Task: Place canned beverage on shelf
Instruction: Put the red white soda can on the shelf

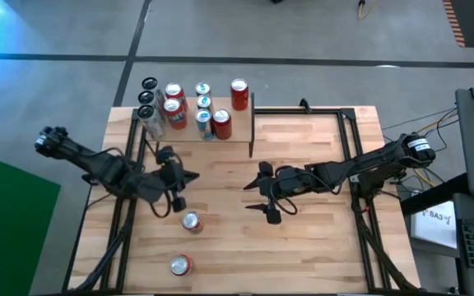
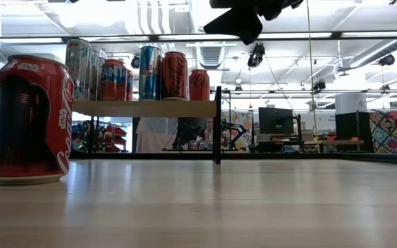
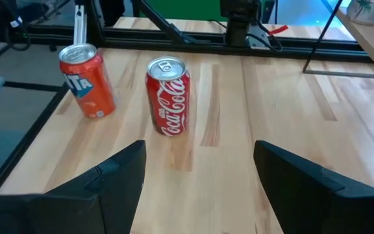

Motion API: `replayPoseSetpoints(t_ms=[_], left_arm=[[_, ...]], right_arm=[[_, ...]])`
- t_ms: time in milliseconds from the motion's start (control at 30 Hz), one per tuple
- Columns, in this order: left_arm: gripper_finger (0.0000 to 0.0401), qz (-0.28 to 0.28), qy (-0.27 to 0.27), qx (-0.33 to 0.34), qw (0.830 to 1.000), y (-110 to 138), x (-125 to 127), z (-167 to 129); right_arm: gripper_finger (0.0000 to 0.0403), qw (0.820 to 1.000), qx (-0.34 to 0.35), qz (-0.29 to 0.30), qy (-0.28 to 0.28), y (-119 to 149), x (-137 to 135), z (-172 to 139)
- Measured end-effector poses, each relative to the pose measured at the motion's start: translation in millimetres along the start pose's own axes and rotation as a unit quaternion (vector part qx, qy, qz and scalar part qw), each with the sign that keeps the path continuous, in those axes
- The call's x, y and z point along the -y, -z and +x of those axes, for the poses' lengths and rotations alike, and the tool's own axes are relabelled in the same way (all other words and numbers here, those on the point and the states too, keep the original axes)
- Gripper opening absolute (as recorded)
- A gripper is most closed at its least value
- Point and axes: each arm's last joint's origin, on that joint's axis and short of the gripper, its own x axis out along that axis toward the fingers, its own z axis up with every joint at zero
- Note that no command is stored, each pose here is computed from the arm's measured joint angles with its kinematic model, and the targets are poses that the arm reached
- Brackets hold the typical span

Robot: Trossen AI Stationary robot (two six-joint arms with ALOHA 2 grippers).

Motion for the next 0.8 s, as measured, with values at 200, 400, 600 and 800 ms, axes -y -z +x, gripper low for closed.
replayPoseSetpoints(t_ms=[200, 400, 600, 800], left_arm=[[0.0000, -0.036, 0.035, 0.005, 0.999, -0.7, 11.1, -13.0], [0.0000, -0.065, 0.070, 0.000, 0.995, 3.7, 22.5, -23.3], [0.0000, -0.087, 0.107, -0.011, 0.990, 12.0, 34.5, -36.9], [0.0000, -0.088, 0.143, -0.023, 0.986, 21.6, 50.4, -48.6]], right_arm=[[0.0274, 1.000, -0.006, 0.008, 0.002, -9.3, 1.4, -0.9], [0.0274, 1.000, -0.010, 0.006, -0.006, -15.5, -4.4, 5.1], [0.0274, 0.999, -0.014, 0.028, -0.023, -14.9, -19.8, 16.3], [0.0274, 0.997, -0.038, 0.042, -0.045, -7.8, -43.0, 41.3]])
